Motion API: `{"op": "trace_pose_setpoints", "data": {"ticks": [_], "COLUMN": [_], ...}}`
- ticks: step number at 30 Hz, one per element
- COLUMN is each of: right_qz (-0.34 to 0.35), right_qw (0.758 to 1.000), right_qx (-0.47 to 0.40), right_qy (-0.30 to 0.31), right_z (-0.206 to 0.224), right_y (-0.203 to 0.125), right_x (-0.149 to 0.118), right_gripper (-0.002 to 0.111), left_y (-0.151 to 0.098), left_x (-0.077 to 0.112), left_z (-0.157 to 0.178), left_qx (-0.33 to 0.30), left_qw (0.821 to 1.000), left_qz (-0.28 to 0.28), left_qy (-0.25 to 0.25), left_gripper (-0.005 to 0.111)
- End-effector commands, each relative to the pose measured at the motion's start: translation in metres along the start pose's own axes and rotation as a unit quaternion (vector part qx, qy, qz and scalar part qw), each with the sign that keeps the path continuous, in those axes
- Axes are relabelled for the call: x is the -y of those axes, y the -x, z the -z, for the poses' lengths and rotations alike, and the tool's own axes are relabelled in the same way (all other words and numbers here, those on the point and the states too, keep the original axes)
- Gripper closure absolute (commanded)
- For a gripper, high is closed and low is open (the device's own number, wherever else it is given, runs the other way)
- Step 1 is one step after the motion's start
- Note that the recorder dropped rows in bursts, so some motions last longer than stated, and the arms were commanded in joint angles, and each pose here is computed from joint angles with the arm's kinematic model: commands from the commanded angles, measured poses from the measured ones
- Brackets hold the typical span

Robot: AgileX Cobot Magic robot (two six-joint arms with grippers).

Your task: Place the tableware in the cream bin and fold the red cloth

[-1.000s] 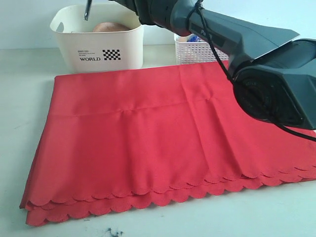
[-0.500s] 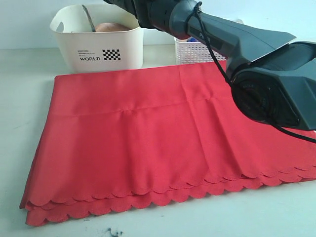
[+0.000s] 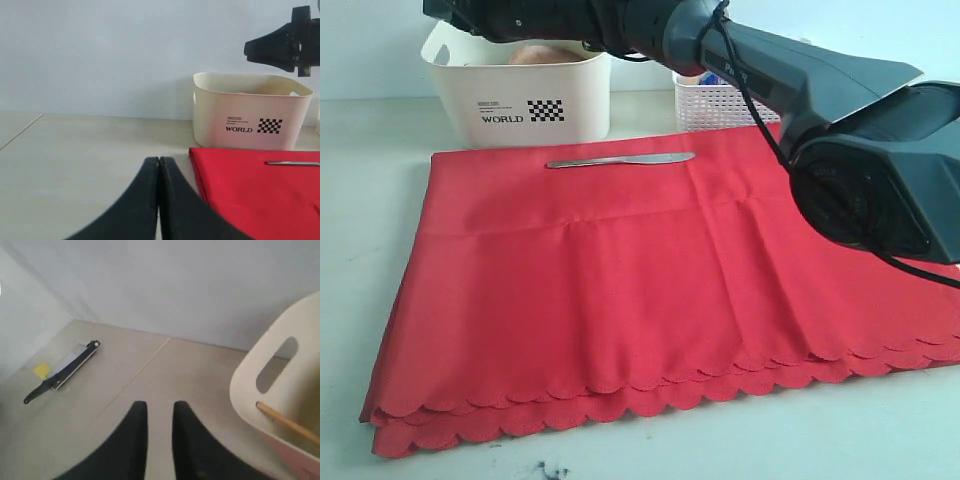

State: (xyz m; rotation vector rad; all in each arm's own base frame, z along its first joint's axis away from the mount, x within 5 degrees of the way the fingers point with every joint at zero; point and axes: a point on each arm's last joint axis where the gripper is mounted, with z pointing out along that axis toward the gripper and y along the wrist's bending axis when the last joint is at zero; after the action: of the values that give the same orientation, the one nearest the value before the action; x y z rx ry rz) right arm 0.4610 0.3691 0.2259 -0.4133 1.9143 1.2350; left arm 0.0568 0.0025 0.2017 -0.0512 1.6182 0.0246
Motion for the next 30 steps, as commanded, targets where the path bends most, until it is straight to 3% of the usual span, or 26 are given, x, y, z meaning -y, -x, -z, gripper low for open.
{"op": "trace_pose_setpoints", "data": {"ticks": [1, 5, 10, 13, 14, 17, 20, 23, 25, 27, 30], "right_qz": [0.041, 0.114, 0.199, 0.227, 0.233, 0.207, 0.214, 0.235, 0.256, 0.280, 0.342], "right_qw": [0.998, 0.981, 0.917, 0.877, 0.876, 0.880, 0.865, 0.852, 0.837, 0.835, 0.812], "right_qx": [-0.050, -0.157, -0.325, -0.400, -0.399, -0.393, -0.420, -0.441, -0.457, -0.437, -0.449], "right_qy": [0.009, -0.020, -0.117, -0.138, -0.138, -0.168, -0.172, -0.157, -0.156, -0.183, -0.149], "right_z": [0.010, 0.022, 0.046, 0.066, 0.068, 0.091, 0.111, 0.112, 0.105, 0.095, 0.087], "right_y": [0.005, -0.002, -0.015, -0.013, -0.011, 0.006, 0.004, -0.007, -0.021, -0.027, -0.038], "right_x": [-0.015, -0.019, -0.005, 0.005, 0.009, 0.045, 0.089, 0.108, 0.122, 0.134, 0.139], "right_gripper": [0.108, 0.108, 0.108, 0.108, 0.108, 0.108, 0.108, 0.108, 0.102, 0.088, 0.068], "left_y": [0.000, 0.000, 0.000, 0.000, 0.000, 0.000, 0.000, 0.000, 0.000, 0.000, 0.000], "left_x": [0.000, 0.000, 0.000, 0.000, 0.000, 0.000, 0.000, 0.000, 0.000, 0.000, 0.000], "left_z": [0.000, 0.000, 0.000, 0.000, 0.000, 0.000, 0.000, 0.000, 0.000, 0.000, 0.000], "left_qx": [0.004, 0.004, 0.004, 0.004, 0.004, 0.004, 0.004, 0.004, 0.004, 0.004, 0.004], "left_qw": [1.000, 1.000, 1.000, 1.000, 1.000, 1.000, 1.000, 1.000, 1.000, 1.000, 1.000], "left_qz": [0.001, 0.001, 0.001, 0.001, 0.001, 0.001, 0.001, 0.001, 0.001, 0.001, 0.001], "left_qy": [-0.003, -0.003, -0.003, -0.003, -0.003, -0.003, -0.003, -0.003, -0.003, -0.003, -0.003], "left_gripper": [0.104, 0.104, 0.104, 0.104, 0.104, 0.104, 0.104, 0.104, 0.104, 0.104, 0.104]}}
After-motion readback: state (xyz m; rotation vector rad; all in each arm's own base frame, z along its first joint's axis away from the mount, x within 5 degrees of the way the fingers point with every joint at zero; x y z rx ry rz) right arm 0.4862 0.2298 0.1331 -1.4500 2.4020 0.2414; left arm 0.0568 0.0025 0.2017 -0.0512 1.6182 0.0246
